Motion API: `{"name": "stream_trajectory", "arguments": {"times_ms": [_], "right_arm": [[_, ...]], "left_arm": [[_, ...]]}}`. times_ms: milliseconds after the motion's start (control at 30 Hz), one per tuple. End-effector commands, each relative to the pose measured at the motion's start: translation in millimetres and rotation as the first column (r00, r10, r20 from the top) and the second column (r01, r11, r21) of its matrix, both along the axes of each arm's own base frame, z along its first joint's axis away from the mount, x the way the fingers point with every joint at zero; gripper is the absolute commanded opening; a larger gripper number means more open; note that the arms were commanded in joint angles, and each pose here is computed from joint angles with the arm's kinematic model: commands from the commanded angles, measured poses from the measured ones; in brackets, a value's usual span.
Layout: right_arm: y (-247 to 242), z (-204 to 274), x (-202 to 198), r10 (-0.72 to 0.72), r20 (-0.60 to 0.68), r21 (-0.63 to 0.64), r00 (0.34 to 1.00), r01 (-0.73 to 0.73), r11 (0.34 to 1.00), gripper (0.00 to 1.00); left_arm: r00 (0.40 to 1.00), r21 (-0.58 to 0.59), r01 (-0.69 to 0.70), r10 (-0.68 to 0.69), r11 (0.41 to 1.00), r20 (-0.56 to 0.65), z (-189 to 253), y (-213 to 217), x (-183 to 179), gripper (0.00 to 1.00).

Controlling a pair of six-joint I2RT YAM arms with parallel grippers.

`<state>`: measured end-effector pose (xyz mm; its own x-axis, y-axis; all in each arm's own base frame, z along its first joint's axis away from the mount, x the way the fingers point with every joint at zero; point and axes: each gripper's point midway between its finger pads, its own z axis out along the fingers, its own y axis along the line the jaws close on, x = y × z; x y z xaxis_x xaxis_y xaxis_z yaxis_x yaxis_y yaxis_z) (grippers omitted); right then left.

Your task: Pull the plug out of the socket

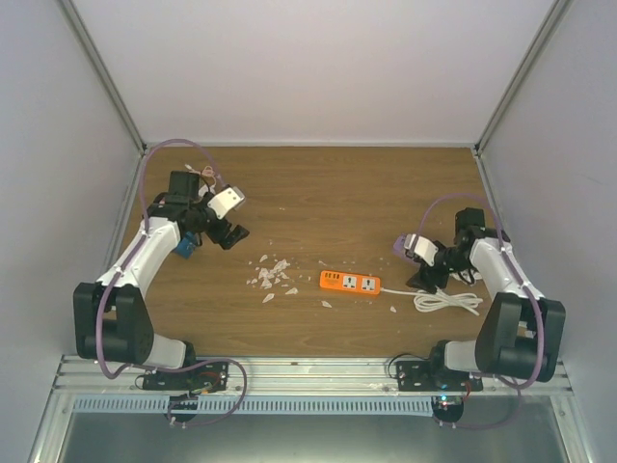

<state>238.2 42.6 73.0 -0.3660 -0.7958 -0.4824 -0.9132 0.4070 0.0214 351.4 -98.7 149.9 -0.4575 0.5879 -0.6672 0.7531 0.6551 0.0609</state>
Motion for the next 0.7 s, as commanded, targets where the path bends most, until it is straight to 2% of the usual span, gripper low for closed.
{"name": "stream_trajectory", "arguments": {"times_ms": [0, 267, 433, 533, 667], "right_arm": [[15.2, 34.2, 10.7, 0.001, 0.007, 0.119, 1.000, -0.002, 0.993, 0.79], [39.9, 122.5, 66.1, -0.053, 0.148, 0.336, 0.988, 0.000, 0.942, 0.83], [46.7, 173.9, 95.3, -0.143, 0.253, 0.452, 0.957, 0.014, 0.892, 0.87], [51.5, 190.3, 102.0, -0.204, 0.282, 0.537, 0.937, 0.022, 0.843, 0.93], [52.8, 184.8, 103.7, -0.272, 0.283, 0.598, 0.920, 0.052, 0.800, 1.00]], "left_arm": [[0.997, -0.047, -0.005, 0.009, 0.999, 0.079, 41.0, -5.3, 12.0, 0.99], [0.977, -0.145, -0.151, 0.170, 0.978, 0.130, 92.8, 12.7, 35.9, 0.99], [0.943, -0.154, -0.281, 0.302, 0.947, 0.138, 100.5, 42.1, 45.3, 0.99], [0.935, -0.163, -0.310, 0.331, 0.937, 0.126, 92.7, 50.1, 40.5, 0.99], [0.923, -0.190, -0.338, 0.364, 0.922, 0.125, 82.6, 52.8, 28.1, 0.99]]}}
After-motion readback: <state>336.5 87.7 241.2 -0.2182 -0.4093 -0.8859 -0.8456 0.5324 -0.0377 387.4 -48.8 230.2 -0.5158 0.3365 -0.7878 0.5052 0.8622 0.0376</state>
